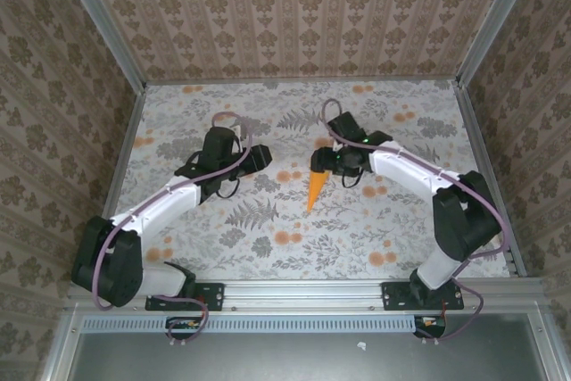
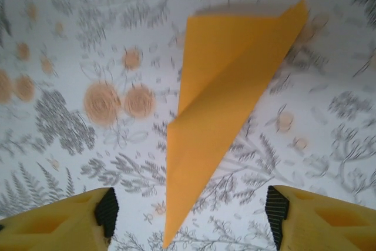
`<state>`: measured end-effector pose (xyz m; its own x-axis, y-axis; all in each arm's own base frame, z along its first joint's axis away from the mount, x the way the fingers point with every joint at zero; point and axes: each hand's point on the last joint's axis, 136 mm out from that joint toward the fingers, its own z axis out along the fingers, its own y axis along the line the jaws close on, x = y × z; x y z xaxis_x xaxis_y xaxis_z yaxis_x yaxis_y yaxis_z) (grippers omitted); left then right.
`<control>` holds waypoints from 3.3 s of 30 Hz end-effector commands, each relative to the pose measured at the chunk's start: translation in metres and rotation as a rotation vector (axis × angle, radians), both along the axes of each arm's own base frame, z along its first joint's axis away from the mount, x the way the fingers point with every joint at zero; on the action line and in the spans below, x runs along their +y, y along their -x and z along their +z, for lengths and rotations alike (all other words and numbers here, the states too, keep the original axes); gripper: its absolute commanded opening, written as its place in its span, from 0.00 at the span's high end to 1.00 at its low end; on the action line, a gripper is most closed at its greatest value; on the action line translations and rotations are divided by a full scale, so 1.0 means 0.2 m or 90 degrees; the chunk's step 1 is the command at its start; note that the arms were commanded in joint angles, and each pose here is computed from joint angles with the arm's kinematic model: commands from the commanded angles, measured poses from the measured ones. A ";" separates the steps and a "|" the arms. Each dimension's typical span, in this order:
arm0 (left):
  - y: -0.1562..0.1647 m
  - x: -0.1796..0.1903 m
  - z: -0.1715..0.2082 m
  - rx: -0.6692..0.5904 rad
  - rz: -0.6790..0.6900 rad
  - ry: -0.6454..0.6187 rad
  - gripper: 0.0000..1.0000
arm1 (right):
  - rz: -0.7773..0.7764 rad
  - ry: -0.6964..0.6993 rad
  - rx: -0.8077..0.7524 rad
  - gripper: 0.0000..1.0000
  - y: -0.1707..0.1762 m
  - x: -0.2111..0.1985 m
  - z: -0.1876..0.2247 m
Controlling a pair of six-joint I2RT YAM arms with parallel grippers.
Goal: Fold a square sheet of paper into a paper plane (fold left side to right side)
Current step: Move the paper plane to the center of the table, then pick up the paper plane at the center of the table.
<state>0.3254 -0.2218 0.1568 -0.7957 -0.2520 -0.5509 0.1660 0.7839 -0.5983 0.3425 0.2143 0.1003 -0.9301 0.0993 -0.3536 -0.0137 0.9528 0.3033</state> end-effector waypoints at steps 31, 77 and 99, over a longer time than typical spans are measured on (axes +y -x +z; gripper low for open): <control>0.02 0.09 -0.04 0.006 0.019 -0.042 0.38 | -0.005 -0.137 0.056 0.98 0.09 0.10 -0.15; 0.04 0.11 -0.03 0.009 0.016 -0.060 0.33 | 0.156 0.069 0.116 0.61 0.22 0.04 -0.31; 0.04 0.12 -0.01 0.005 0.012 -0.062 0.31 | 0.138 0.124 0.143 0.76 0.19 0.06 -0.38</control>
